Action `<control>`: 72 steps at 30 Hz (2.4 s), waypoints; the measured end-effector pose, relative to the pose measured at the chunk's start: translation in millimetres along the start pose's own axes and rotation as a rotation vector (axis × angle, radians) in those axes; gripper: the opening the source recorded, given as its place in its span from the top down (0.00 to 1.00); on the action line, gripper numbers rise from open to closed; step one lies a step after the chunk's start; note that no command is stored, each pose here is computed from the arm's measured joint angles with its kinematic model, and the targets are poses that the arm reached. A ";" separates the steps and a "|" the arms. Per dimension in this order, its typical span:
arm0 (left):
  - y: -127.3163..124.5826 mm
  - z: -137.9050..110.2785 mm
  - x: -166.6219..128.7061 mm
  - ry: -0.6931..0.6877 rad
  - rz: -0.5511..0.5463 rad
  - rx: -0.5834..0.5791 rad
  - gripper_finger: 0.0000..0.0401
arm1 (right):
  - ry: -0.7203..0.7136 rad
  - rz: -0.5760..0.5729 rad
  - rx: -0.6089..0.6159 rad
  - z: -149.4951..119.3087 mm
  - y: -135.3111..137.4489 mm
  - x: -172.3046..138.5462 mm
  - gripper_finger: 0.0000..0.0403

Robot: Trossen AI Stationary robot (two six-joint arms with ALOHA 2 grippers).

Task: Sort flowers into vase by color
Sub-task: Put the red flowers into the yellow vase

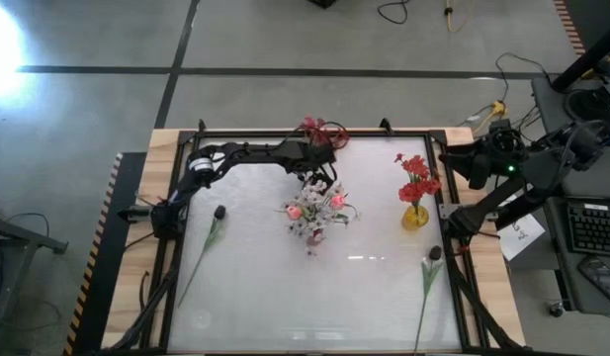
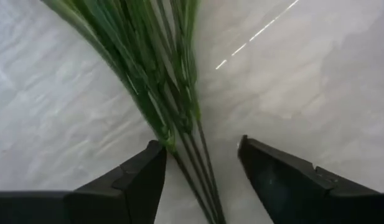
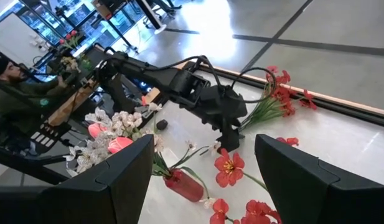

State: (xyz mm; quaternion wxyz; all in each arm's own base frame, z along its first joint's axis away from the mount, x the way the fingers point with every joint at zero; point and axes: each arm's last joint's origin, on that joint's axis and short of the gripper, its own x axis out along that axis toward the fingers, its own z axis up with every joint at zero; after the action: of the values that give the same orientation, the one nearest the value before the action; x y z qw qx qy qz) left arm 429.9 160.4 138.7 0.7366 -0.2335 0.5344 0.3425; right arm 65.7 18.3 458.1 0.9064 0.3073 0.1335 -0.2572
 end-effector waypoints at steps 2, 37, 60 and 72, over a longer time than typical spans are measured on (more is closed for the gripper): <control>-1.6 -1.6 0.1 0.003 0.008 0.005 0.47 | 0.001 -0.002 -0.003 -0.4 0.9 0.6 0.33; 96.9 0.0 -298.8 -0.753 -0.190 -0.066 1.00 | -0.165 0.001 -0.276 -7.6 58.9 26.2 0.33; 81.0 -43.0 -116.9 -0.266 -0.129 -0.268 0.56 | -0.199 -0.019 -0.240 3.7 43.7 18.5 0.33; 68.0 -23.4 -31.5 -0.012 -0.010 -0.311 0.41 | -0.272 -0.033 -0.050 17.5 23.9 6.3 0.33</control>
State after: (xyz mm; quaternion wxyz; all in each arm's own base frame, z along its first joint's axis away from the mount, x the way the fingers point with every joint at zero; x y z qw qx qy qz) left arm 357.8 180.4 162.6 0.6962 -0.3456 0.4694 0.4190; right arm 85.6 21.1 480.8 0.9192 0.2447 0.0208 -0.3078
